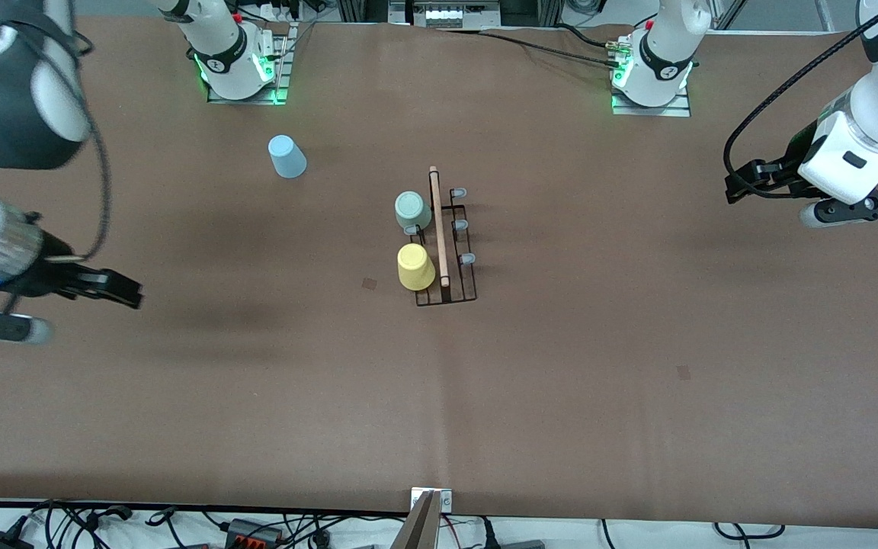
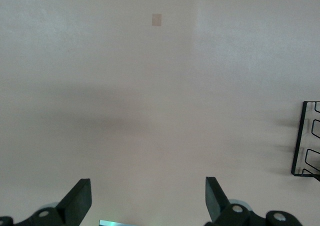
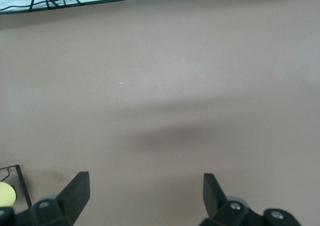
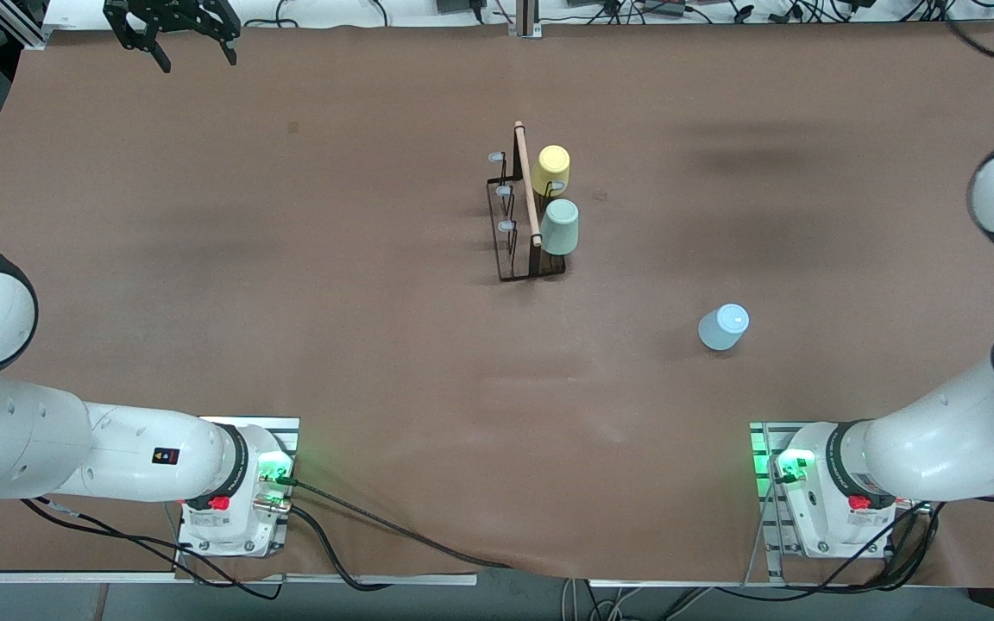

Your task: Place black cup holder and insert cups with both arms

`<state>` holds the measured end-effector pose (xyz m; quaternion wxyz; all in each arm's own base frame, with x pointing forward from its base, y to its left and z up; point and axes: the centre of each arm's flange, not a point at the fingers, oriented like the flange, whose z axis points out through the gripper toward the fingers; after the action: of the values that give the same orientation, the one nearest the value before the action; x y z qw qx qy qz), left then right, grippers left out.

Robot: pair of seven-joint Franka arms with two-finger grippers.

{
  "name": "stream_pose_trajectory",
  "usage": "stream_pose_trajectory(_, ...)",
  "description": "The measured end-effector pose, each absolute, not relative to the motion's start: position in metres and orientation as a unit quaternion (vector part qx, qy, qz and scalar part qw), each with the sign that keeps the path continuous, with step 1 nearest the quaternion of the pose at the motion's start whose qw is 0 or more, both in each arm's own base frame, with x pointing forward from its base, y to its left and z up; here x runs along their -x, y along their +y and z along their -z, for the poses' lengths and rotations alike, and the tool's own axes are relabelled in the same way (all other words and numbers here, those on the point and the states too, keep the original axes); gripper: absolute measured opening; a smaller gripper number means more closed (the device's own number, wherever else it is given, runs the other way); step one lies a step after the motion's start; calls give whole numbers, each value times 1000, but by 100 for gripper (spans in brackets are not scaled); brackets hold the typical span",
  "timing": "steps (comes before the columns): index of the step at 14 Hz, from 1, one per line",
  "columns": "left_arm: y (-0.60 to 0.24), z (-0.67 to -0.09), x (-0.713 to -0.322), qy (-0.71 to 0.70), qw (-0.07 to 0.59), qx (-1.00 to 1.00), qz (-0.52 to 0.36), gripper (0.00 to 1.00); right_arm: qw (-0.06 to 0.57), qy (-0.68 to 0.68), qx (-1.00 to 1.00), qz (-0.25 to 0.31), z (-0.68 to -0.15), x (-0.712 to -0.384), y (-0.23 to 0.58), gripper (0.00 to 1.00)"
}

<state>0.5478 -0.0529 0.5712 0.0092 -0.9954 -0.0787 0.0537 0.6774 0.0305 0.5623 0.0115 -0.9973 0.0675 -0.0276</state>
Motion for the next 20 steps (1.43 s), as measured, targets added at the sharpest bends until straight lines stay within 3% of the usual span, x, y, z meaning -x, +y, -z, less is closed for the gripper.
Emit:
stream_pose_trajectory(4, -53, -571, -548, -79, 9, 995, -54, 100, 19, 43, 999, 23, -583, -647, -19, 100)
stream_pose_trajectory(14, -53, -571, -548, -79, 9, 995, -54, 100, -1, 5, 1000, 1, -587, -570, -12, 100)
stream_pose_trajectory(20, -53, -571, -548, -79, 9, 995, -54, 100, -2, 4, 1000, 7, -589, -566, -20, 100)
